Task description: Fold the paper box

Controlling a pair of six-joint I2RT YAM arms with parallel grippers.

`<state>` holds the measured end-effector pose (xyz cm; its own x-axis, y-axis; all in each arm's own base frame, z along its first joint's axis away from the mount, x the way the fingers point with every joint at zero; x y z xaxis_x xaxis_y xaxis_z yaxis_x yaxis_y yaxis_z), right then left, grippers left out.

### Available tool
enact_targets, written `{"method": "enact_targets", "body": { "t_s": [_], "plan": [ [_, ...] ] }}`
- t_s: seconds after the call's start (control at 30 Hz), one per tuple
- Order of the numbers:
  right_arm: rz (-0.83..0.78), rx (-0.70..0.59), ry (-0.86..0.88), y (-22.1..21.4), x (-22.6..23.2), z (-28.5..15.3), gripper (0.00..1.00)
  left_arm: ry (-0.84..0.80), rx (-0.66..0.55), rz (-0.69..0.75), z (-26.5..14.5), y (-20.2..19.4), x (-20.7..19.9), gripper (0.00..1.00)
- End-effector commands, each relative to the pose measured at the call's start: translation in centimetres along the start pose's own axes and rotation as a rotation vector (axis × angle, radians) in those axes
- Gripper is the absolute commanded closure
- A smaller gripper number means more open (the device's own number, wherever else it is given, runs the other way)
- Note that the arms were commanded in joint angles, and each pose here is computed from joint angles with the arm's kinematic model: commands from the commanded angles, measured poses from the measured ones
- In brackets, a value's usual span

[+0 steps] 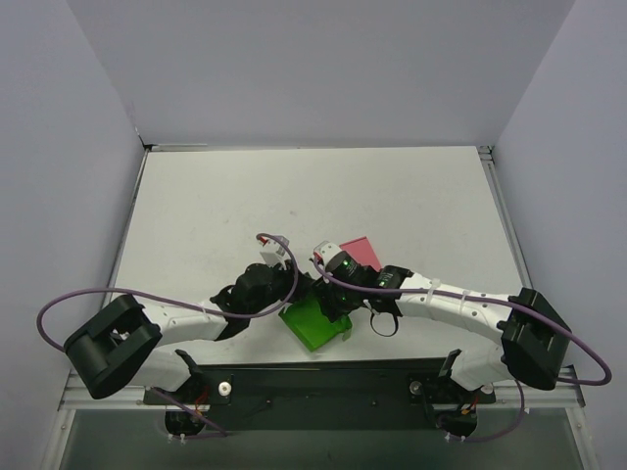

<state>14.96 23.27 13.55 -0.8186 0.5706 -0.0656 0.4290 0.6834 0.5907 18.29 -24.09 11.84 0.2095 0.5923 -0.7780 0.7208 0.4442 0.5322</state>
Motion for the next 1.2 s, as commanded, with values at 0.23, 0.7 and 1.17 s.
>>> {"method": "enact_targets", "body": {
  "t_s": [0.23,0.7,1.17],
  "plan": [
    [-0.017,0.052,-0.007,-0.2,-0.3,0.2,0.62,0.056,0.029,0.054,-0.9,-0.8,1.2,0.69],
    [-0.187,0.078,-0.126,-0.6,-0.7,0.1,0.78,0.042,-0.011,0.127,-2.2,1.6,-1.4,0.33],
    [-0.386,0.074,-0.270,-0.5,0.4,0.5,0.82,0.208,-0.082,0.055,-3.8,5.9,2.5,0.28]
  ]
}}
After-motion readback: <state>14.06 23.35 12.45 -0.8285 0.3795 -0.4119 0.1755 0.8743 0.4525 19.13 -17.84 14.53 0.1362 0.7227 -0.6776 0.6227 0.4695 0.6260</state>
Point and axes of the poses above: each gripper's point midway between its finger pads, its own z axis out along the fingers, its own x axis along the line the jaws close on, y = z × x, the point moved 8 cm from there along -z, back along the fingers, and after that the axes turned 15 degrees about -z, right-handed, at the moved point
